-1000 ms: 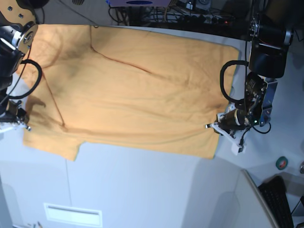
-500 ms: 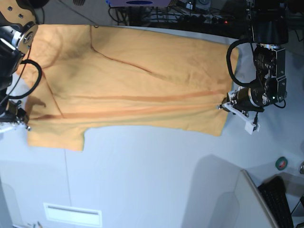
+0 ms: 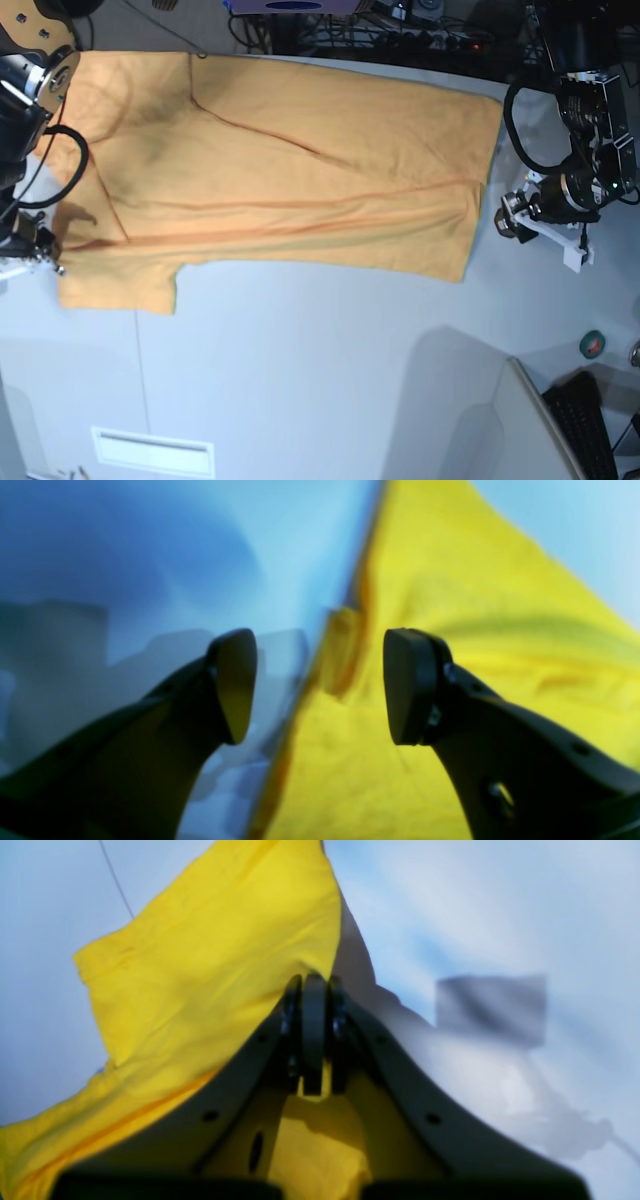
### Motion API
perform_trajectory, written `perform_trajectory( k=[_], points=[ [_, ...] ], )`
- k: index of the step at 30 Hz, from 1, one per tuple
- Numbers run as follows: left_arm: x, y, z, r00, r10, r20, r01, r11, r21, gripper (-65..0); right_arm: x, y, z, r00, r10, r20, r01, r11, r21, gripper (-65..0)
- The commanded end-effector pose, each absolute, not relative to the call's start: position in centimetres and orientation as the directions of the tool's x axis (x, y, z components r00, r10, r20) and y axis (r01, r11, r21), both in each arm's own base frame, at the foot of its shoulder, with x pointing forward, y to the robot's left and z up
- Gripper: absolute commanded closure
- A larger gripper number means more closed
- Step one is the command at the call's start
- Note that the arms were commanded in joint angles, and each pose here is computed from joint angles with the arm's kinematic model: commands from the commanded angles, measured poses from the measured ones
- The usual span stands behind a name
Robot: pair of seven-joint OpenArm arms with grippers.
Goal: Layout the t-shirt on the table in an organized manner, then fold the t-shirt properly
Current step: 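Regrasp the hem corner with the left gripper and pull it outward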
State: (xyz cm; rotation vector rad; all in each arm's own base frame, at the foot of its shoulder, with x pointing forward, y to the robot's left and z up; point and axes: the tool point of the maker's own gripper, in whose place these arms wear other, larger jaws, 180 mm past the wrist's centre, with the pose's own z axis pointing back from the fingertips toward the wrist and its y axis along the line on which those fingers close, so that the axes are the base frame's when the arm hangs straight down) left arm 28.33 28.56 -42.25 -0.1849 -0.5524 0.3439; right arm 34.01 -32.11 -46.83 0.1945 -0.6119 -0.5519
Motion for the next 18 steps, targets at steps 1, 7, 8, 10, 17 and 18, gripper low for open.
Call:
perform_trajectory(
  k=[1,7,8,10,17,18],
  points=[
    [30.5,29.0,-40.3,0.761,0.361,0.539,-0.246,0.930,-0.274,-38.3,35.5,-33.6,-44.9,0.641,-0.539,0.546,0.425,0.842,0.332,0.0],
    [36.5,27.3,-42.4,0.822,0.305,0.481,-0.193,0.943,-0.270,-38.5,35.6,-33.6,-44.8,0.640,-0.539,0.547,0.425,0.842,0.333,0.0],
    [37.4,26.9,-42.9,0.822,0.291,0.489,-0.181,0.948,-0.260,-38.5,35.6,-33.6,-44.8,0.640,-0.539,0.547,0.425,0.842,0.333,0.0],
    [38.6,26.4,-44.0,0.827,0.258,0.500,-0.159,0.960,-0.232,-38.5,35.6,-33.6,-44.8,0.640,-0.539,0.547,0.425,0.842,0.333,0.0],
    [40.5,25.4,-45.7,0.839,0.215,0.499,-0.136,0.972,-0.190,-38.5,35.6,-33.6,-44.8,0.640,-0.539,0.547,0.425,0.842,0.333,0.0],
    [40.6,25.2,-45.9,0.835,0.219,0.505,-0.139,0.972,-0.191,-38.5,35.6,-33.6,-44.8,0.640,-0.539,0.547,0.425,0.842,0.333,0.0]
  ],
)
